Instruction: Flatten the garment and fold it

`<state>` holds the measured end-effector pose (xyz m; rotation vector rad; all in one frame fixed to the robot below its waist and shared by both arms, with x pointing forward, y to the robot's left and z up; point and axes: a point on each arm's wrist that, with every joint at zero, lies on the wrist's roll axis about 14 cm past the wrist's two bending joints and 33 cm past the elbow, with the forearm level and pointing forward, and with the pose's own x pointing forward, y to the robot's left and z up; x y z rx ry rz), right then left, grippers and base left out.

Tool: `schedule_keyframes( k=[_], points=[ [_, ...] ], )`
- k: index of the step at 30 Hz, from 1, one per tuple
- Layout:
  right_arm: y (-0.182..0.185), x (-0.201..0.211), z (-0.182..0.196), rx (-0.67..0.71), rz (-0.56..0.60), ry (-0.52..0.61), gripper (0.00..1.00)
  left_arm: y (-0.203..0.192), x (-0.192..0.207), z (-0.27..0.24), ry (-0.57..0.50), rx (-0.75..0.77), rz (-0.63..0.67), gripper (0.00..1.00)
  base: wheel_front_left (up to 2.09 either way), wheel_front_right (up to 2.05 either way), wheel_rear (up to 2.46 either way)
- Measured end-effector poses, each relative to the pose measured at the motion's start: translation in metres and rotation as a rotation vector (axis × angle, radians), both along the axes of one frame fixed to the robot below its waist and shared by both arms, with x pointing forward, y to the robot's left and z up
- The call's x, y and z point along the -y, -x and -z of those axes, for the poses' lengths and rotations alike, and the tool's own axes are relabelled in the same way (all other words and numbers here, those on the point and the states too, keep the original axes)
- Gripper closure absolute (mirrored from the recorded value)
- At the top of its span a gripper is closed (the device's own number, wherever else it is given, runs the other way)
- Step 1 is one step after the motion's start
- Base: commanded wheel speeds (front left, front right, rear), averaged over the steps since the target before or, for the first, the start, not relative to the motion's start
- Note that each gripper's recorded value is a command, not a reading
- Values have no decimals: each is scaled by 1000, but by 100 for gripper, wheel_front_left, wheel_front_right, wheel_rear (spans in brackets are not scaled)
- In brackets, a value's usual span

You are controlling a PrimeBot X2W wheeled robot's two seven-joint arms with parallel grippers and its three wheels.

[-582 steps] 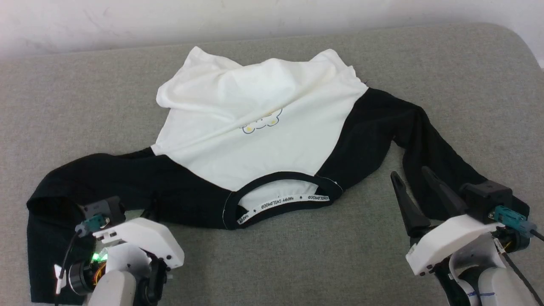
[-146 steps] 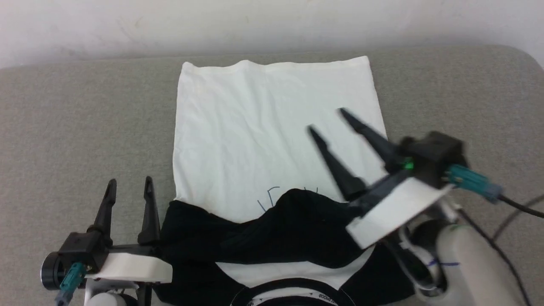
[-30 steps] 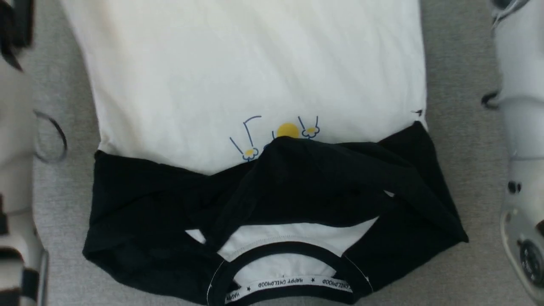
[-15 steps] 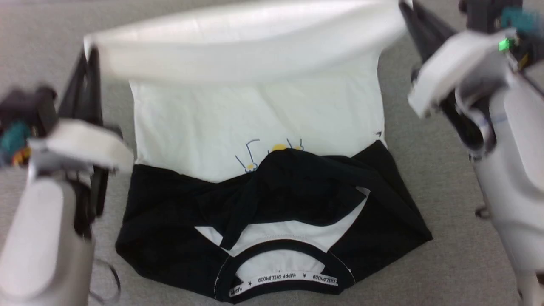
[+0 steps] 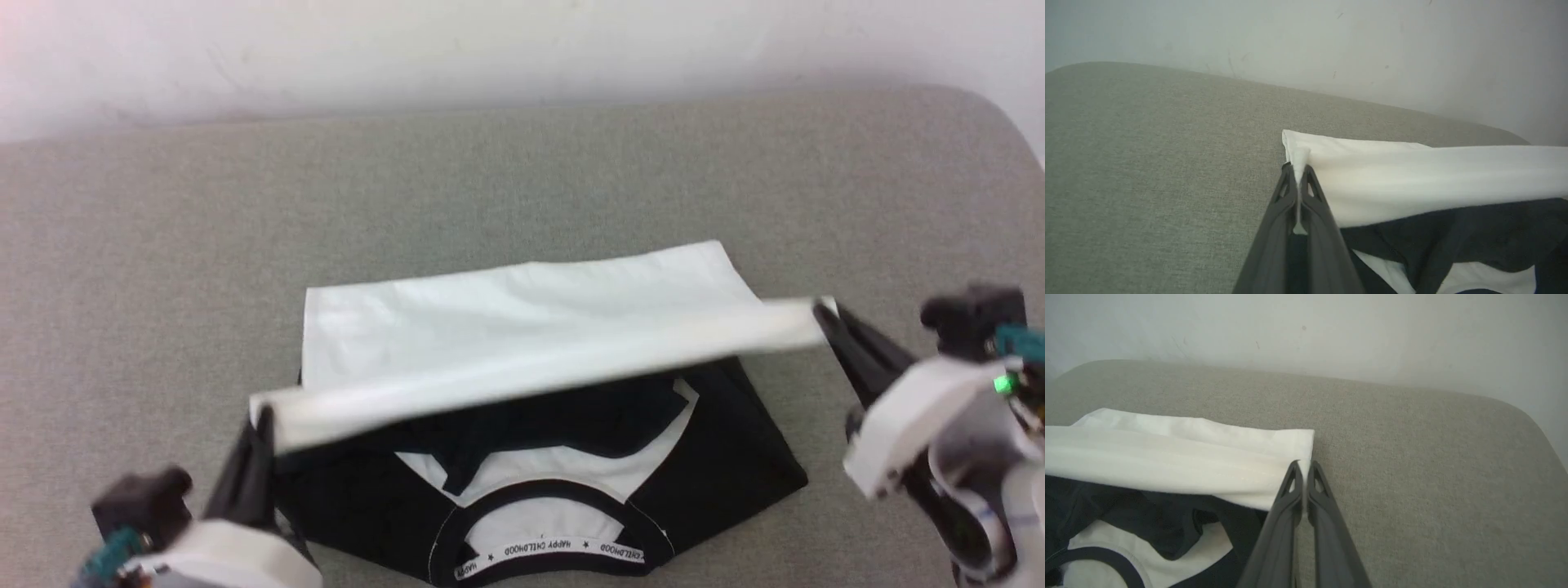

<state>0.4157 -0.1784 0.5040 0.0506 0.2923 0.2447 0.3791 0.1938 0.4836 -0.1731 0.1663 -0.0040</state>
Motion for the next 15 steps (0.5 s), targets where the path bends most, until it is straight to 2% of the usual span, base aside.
schedule_keyframes(
  k=[7, 15],
  points=[
    [42, 15, 37, -141, 79, 27, 100, 33, 6, 29, 48, -96, 0, 100, 0, 0, 0],
    [79, -2, 86, -313, 97, -9, 100, 49, 3, 60, 38, -190, -7, 100, 0, 0, 0]
  ],
)
